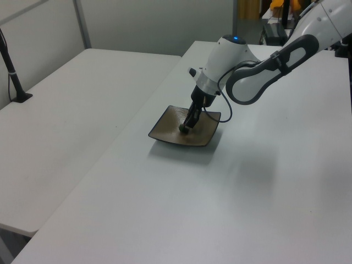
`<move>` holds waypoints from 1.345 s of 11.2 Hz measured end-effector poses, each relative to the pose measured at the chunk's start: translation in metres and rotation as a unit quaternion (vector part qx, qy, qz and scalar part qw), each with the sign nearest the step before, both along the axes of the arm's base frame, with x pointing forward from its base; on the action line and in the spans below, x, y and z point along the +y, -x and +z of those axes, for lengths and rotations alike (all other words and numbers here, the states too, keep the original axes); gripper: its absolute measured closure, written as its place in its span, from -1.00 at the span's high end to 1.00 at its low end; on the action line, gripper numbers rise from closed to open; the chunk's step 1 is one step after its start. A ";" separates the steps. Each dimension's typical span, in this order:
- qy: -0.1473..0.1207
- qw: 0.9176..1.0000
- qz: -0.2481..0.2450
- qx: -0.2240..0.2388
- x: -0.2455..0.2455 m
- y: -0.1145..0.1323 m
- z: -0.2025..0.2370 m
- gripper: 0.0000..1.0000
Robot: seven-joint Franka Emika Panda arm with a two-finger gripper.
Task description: Strawberries on a ceramic plate
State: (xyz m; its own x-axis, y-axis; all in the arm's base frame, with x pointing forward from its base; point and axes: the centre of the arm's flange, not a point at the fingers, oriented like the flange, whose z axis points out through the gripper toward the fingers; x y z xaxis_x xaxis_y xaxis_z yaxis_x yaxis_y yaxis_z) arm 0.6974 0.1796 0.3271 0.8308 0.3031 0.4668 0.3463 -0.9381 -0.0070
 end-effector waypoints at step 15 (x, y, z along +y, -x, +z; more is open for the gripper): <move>0.037 0.975 -0.077 0.204 -0.133 0.159 0.301 1.00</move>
